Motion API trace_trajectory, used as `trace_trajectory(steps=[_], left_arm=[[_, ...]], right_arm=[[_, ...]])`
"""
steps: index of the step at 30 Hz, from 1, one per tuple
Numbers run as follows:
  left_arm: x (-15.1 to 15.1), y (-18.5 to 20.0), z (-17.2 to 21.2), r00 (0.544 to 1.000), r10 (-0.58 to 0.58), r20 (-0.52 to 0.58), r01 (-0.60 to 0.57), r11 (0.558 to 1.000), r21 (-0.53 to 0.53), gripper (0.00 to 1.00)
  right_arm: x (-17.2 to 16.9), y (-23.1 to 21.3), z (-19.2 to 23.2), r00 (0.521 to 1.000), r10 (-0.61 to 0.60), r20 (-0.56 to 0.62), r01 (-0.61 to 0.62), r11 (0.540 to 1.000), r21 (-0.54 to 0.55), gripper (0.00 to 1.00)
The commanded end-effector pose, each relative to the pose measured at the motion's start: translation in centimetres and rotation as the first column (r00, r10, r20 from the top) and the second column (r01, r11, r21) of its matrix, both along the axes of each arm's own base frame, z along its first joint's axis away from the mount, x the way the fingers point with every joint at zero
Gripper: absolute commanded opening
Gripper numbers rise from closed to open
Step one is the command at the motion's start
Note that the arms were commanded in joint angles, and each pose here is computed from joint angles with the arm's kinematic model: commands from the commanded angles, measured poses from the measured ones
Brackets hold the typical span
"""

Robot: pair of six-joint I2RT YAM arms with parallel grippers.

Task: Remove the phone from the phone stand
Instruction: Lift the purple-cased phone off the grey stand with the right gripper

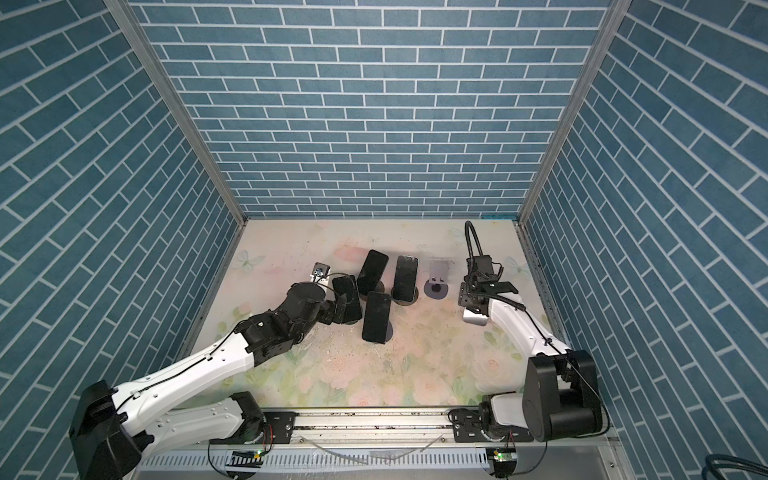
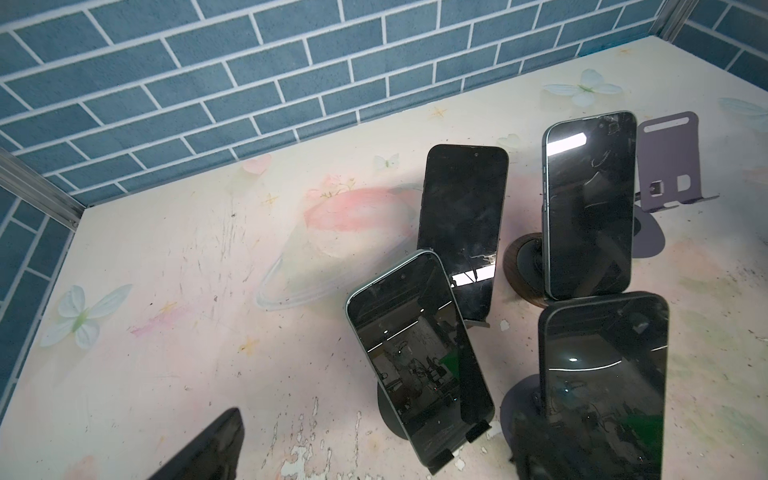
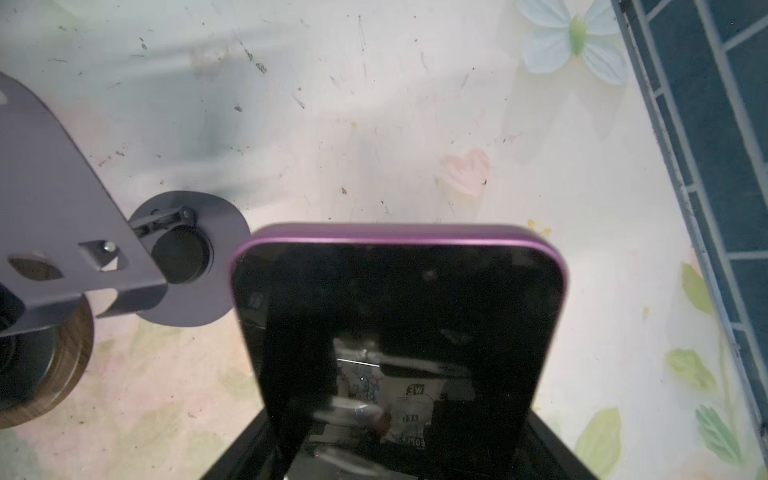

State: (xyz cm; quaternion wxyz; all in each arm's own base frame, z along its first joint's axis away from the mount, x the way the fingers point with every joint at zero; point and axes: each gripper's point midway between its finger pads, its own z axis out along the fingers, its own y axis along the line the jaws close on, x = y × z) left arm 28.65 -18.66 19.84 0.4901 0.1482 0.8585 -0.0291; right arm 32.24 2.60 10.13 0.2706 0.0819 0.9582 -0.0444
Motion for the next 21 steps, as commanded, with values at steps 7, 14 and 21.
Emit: trace_trajectory(steps=[7,14,21], left_arm=[[0.0,0.3,-0.6,1.0,-0.005,0.014,0.005,0.998,0.055,1.0],[-0.2,0.4,-0.4,1.0,-0.011,0.026,0.01,0.999,0.038,1.0],[-0.4,0.7,-0.3,0.999,-0.009,0.032,0.008,0.999,0.044,1.0]], right_arm=[[-1.6,0.5,-2.9,0.997,-0.008,-0.08,0.011,0.999,0.041,0.41],[-1.8,2.3,-4.7,0.986,0.058,-0.156,-0.04,0.993,0.112,0.41],[-2.2,3.7,-5.1,0.97,0.119,-0.211,-0.095,0.988,0.12,0.41]])
